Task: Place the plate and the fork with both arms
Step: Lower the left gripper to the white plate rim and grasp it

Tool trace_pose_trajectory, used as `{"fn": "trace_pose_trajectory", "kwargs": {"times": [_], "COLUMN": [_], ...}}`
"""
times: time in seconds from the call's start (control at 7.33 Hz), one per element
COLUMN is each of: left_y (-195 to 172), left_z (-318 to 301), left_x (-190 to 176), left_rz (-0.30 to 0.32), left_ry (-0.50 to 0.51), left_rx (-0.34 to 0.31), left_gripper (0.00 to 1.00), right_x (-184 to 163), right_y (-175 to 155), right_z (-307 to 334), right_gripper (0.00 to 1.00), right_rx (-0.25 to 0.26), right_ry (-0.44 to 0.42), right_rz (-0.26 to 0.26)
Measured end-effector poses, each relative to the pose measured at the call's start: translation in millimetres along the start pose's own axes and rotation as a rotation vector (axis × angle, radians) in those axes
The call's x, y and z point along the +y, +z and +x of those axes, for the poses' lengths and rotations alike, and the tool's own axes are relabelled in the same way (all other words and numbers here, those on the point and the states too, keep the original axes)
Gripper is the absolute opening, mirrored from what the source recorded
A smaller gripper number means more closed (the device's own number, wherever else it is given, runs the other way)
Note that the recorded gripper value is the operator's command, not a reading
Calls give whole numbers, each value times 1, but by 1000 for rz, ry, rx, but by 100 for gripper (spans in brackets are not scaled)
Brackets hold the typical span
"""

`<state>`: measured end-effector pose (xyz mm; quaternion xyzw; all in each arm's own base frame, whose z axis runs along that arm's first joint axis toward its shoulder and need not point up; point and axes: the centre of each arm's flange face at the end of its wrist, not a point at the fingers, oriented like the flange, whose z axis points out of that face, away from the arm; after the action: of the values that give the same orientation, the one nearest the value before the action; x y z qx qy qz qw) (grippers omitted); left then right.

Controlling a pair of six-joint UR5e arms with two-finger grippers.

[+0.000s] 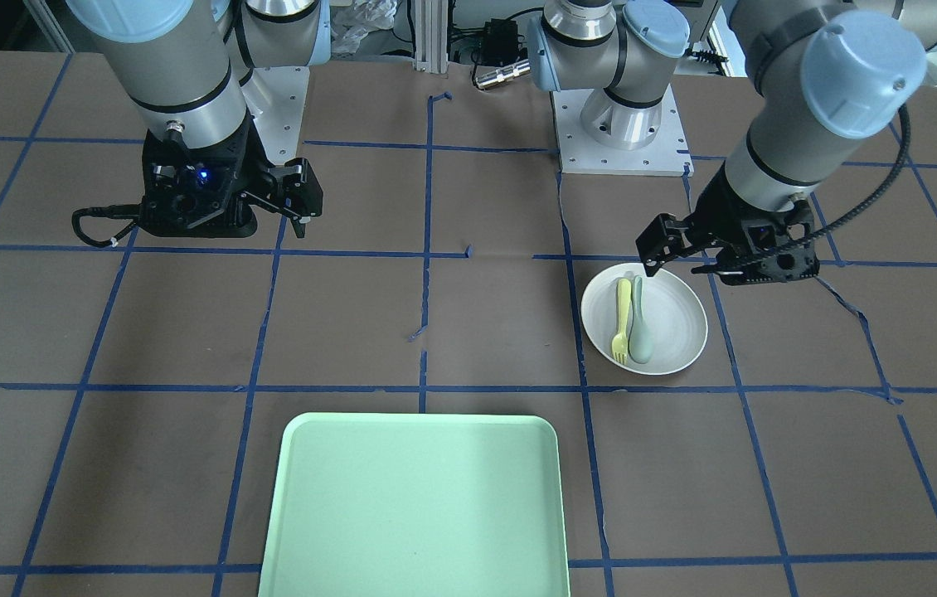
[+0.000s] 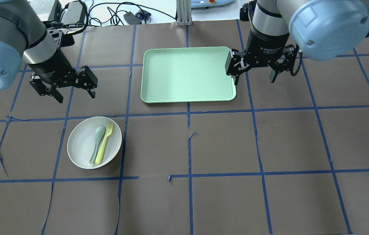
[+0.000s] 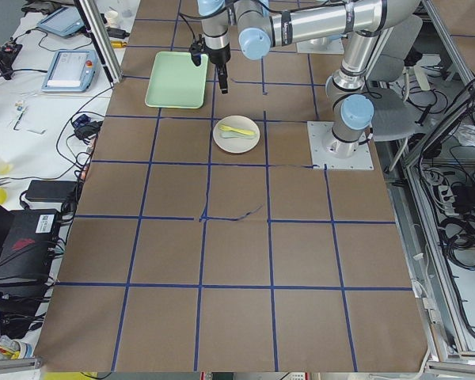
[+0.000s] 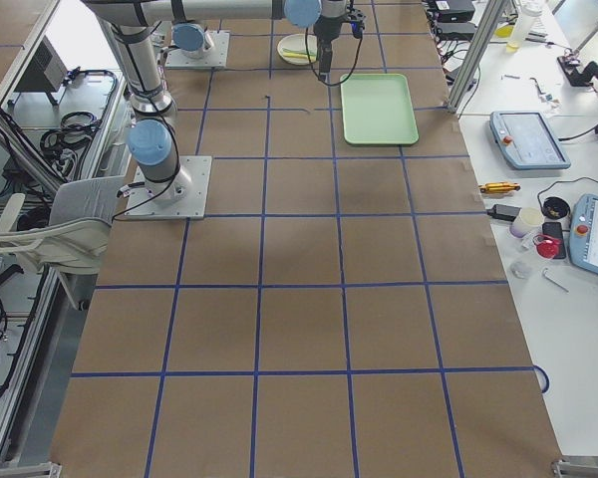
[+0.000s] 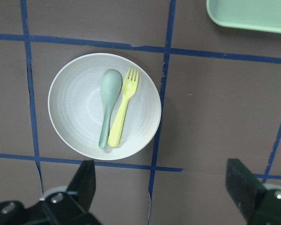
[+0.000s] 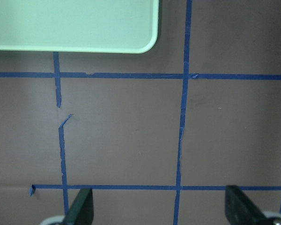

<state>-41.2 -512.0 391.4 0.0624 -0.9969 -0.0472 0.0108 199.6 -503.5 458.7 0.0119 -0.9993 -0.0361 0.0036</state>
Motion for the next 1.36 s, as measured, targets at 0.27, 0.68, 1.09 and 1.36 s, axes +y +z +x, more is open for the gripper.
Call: {"fn": "trace_pose_trajectory", "kwargs": {"times": [0.27,0.68,1.09,1.36], "left_y": [47,115,177,200], "left_z": [-64,-126,-136,-136], "left_x": [-6,-10,-17,-19], "left_rz": [-6,-49,-107,-146], "left_ry": [27,64,65,67], "left_rx": [17,77,114,131], "left_gripper": [94,86,74,35], "right_x": [-1,-3,-4,-5], "right_y": [1,6,11,12], "right_z": [-1,-2,-3,-4], "right_gripper": [100,100,100,100], "right_rx": [-2,-2,-1,-1], "right_ry": [-1,-1,-2,-3], "right_rz": [0,-9,-17,-20]}}
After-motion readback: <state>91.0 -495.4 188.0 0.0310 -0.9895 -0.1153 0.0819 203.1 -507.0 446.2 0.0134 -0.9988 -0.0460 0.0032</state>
